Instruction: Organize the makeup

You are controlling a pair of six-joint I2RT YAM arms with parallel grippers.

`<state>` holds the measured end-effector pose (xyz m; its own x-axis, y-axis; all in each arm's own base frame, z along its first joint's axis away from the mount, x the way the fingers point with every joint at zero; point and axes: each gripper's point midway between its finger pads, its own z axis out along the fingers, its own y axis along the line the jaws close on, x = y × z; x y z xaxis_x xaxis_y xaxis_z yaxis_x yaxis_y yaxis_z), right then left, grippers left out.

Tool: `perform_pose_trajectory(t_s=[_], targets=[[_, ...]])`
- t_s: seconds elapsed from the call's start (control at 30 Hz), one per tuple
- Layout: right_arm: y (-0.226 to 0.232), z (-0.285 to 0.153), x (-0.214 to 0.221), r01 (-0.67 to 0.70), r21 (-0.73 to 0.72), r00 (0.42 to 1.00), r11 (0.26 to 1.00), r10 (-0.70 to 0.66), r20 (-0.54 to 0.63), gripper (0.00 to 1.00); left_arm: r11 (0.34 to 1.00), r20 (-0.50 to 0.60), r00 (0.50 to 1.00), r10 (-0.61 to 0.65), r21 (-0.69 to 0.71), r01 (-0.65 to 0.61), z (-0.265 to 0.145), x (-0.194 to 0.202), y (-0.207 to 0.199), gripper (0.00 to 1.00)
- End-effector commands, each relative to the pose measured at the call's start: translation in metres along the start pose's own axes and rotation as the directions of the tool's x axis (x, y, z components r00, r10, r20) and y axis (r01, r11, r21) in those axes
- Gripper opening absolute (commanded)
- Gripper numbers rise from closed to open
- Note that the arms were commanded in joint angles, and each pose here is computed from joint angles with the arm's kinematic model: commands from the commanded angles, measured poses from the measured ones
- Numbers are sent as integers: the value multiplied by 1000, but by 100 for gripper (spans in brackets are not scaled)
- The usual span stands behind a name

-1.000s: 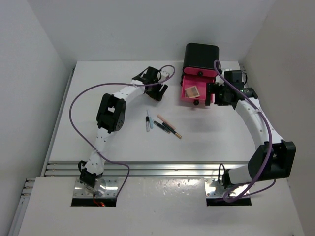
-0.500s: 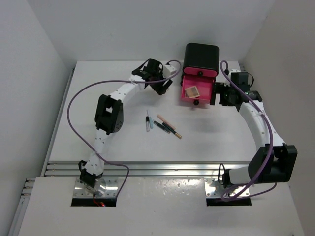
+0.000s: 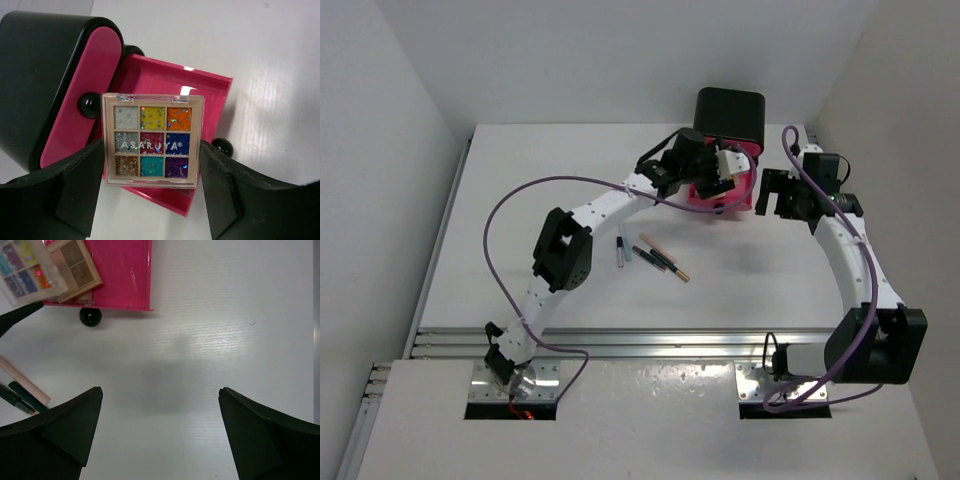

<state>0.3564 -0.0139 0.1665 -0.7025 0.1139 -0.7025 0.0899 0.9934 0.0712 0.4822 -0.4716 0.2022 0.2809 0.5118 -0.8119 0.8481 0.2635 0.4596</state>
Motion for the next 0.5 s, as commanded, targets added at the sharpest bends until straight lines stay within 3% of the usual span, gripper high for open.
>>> perform_pose_trajectory(t_s=[0.0, 0.33, 0.47], targets=[[4, -7, -11, -5, -28, 998, 1000, 7, 64, 100, 987, 60, 995, 83, -142, -74, 16, 3, 33, 24], [-3, -8, -3, 4, -8, 998, 1000, -3, 57, 100, 981, 35, 995, 90, -178, -82, 29, 29, 29, 42], [-5, -9, -2, 2, 2, 998, 1000, -3, 56, 100, 989, 22, 998, 56, -139, -52, 31, 37, 18, 60]])
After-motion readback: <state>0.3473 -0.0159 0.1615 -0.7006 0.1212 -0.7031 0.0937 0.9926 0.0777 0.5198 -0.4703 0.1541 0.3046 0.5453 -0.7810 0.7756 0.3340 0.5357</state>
